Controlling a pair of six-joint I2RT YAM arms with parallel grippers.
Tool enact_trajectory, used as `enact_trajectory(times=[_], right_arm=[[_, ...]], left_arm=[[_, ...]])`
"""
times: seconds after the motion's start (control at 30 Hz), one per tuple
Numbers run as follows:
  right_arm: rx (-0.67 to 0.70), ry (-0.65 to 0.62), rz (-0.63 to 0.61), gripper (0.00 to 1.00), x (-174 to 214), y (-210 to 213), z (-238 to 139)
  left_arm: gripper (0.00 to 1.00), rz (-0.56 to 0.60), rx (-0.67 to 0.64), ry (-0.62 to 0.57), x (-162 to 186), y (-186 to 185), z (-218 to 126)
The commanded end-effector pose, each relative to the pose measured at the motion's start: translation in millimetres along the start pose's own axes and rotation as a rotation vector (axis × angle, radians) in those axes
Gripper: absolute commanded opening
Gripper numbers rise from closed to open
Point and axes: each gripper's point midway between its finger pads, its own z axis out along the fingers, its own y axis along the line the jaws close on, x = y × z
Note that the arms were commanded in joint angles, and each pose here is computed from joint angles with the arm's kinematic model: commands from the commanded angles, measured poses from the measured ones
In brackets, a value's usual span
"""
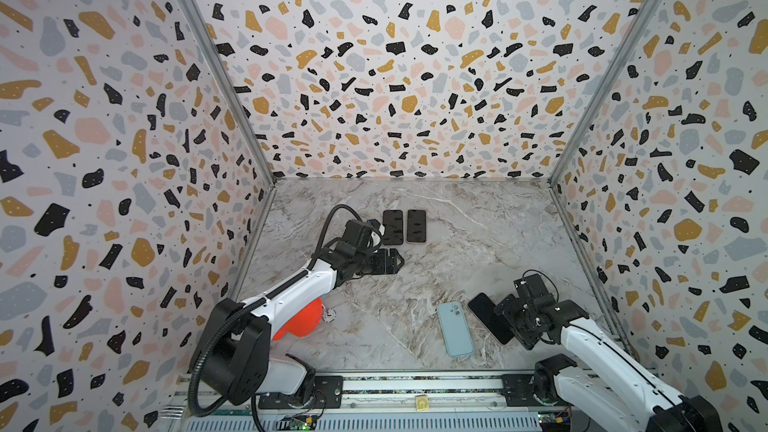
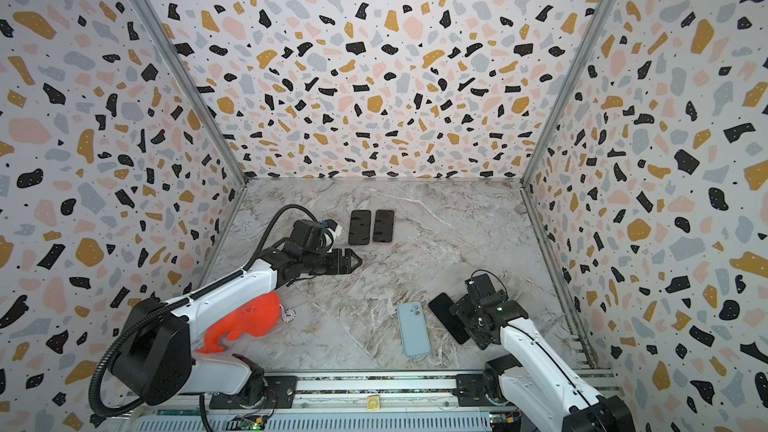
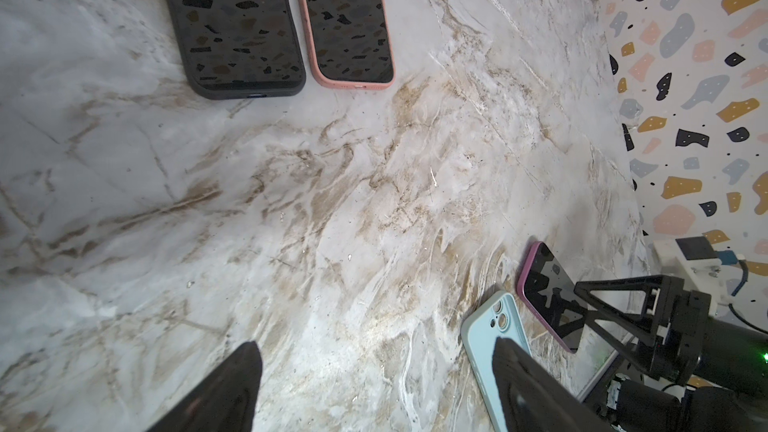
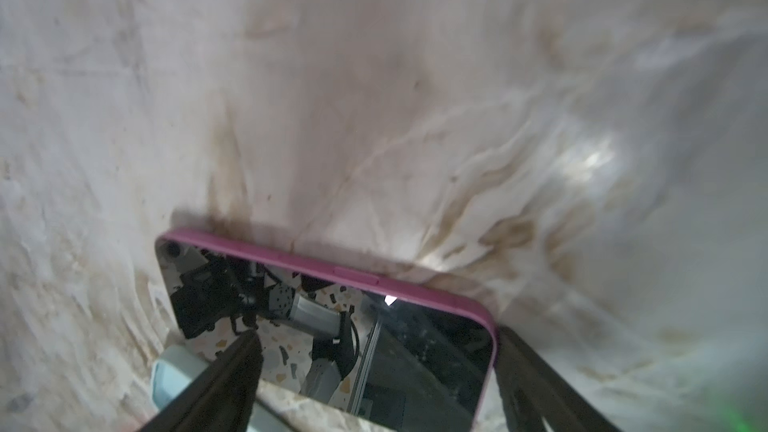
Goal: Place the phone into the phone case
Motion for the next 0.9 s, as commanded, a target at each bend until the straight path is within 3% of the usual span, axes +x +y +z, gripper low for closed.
enact_trajectory(times=[0.0, 0.23, 0.43, 0.67, 0.87], right_arm=[[0.09, 0.129, 0.049, 0.87, 35.9, -24.3, 8.4], [0.099, 0.132, -0.176, 0.82, 52.8, -10.6, 2.9], [0.145, -0.037, -0.605, 0.82, 21.5, 16.9, -20.1], [0.192, -0.139, -0.809, 0.86, 17.6, 40.8, -27.1], [0.234, -0.101, -0.846, 0.9, 20.9, 30.0, -13.8]], left_arm=[[0.88, -0.002, 0.018, -0.019, -2.8, -1.1, -1.5], [0.87, -0.005, 0.018, -0.018, -2.3, -0.2, -0.1], [0.87, -0.009, 0.04, -0.008, 2.0, -3.3, 2.2], [0.87, 0.018, 0.044, 0.029, 13.8, -14.2, 9.6], [0.87, 0.018, 0.046, 0.043, 17.9, -15.5, 14.2]])
